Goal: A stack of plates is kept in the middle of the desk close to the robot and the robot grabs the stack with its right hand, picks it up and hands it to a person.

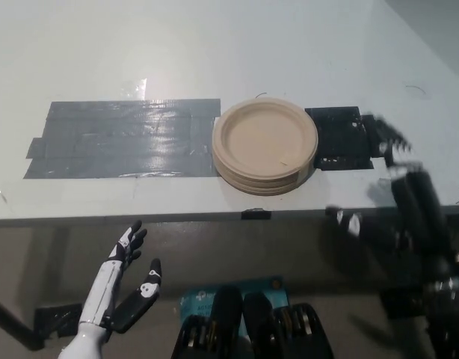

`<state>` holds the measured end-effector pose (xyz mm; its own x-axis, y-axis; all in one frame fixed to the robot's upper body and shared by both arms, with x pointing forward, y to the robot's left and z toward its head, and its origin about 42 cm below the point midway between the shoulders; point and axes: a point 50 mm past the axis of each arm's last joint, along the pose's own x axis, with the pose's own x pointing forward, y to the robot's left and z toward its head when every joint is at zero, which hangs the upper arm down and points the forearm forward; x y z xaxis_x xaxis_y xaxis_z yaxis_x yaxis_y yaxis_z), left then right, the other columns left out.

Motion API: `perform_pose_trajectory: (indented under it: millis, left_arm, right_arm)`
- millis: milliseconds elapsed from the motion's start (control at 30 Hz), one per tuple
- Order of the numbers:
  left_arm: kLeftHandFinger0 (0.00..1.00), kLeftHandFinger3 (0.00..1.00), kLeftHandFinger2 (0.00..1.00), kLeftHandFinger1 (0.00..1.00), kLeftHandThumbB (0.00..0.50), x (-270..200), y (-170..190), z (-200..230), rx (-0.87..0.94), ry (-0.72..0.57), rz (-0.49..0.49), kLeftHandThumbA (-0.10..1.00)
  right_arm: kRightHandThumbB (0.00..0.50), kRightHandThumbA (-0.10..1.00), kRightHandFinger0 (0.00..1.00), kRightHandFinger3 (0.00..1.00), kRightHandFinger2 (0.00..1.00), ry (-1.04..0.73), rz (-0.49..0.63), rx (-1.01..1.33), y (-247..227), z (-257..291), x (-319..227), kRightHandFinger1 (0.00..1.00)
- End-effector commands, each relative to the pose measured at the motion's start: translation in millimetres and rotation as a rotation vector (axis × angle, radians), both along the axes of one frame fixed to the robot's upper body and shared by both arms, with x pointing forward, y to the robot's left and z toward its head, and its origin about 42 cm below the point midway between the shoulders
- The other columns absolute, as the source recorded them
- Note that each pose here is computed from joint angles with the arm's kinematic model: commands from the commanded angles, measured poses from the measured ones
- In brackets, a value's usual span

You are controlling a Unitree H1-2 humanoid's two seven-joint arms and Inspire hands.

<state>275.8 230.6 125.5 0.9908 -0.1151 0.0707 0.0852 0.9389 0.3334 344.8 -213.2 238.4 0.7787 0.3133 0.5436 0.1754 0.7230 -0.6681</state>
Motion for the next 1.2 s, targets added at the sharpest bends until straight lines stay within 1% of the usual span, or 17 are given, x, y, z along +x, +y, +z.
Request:
perform_pose_trajectory:
  millis: [0,33,100,133,233,400,433,567,800,933,1000,1100,1167]
  left_arm:
    - [1.0,1.0,1.0,1.0,0.0,4,-2,13,0.001,-0.05,-0.012,0.46]
    - [1.0,1.0,1.0,1.0,0.0,4,-3,13,0.001,-0.051,-0.013,0.45]
    - [1.0,1.0,1.0,1.0,0.0,4,-3,14,0.006,-0.057,-0.013,0.48]
    - [1.0,1.0,1.0,1.0,0.0,4,-2,14,0.008,-0.062,-0.015,0.48]
    - [1.0,1.0,1.0,1.0,0.0,5,-2,14,0.005,-0.062,-0.011,0.49]
    - [1.0,1.0,1.0,1.0,0.0,7,-3,15,0.002,-0.062,-0.013,0.5]
    - [1.0,1.0,1.0,1.0,0.0,7,-3,15,0.005,-0.064,-0.014,0.52]
    - [1.0,1.0,1.0,1.0,0.0,8,-2,15,0.012,-0.068,-0.012,0.53]
    - [1.0,1.0,1.0,1.0,0.0,10,-4,18,0.006,-0.065,-0.015,0.51]
    - [1.0,1.0,1.0,1.0,0.0,10,-4,19,0.01,-0.066,-0.019,0.51]
    - [1.0,1.0,1.0,1.0,0.0,11,-4,19,0.014,-0.066,-0.018,0.54]
    - [1.0,1.0,1.0,1.0,0.0,12,-4,19,0.012,-0.067,-0.02,0.54]
    - [1.0,1.0,1.0,1.0,0.0,13,-4,19,0.012,-0.067,-0.024,0.54]
  right_arm:
    - [0.448,1.0,1.0,1.0,1.0,0.006,0.032,-0.186,5,21,27,1.0]
    - [0.467,1.0,1.0,1.0,1.0,0.017,0.035,-0.213,6,21,31,1.0]
    - [0.476,0.99,1.0,1.0,1.0,0.022,0.042,-0.268,11,22,43,1.0]
    - [0.48,0.96,1.0,1.0,1.0,0.03,0.047,-0.295,13,22,49,1.0]
    - [0.498,0.93,1.0,1.0,1.0,0.038,0.05,-0.362,19,23,63,1.0]
    - [0.5,0.92,1.0,1.0,1.0,0.047,0.038,-0.463,29,23,83,1.0]
    - [0.5,0.94,1.0,1.0,1.0,0.051,0.041,-0.483,31,22,86,1.0]
    - [0.5,0.96,1.0,1.0,1.0,0.081,0.06,-0.554,39,19,94,1.0]
    - [0.5,0.95,1.0,1.0,1.0,0.095,0.053,-0.603,43,9,104,1.0]
    - [0.5,0.95,1.0,1.0,1.0,0.104,0.053,-0.624,45,5,107,1.0]
    - [0.5,0.97,1.0,1.0,1.0,0.107,0.058,-0.641,46,5,109,1.0]
    - [0.5,0.97,1.0,1.0,1.0,0.111,0.061,-0.656,47,4,110,1.0]
    - [0.5,0.95,1.0,1.0,1.0,0.111,0.052,-0.67,47,3,112,1.0]
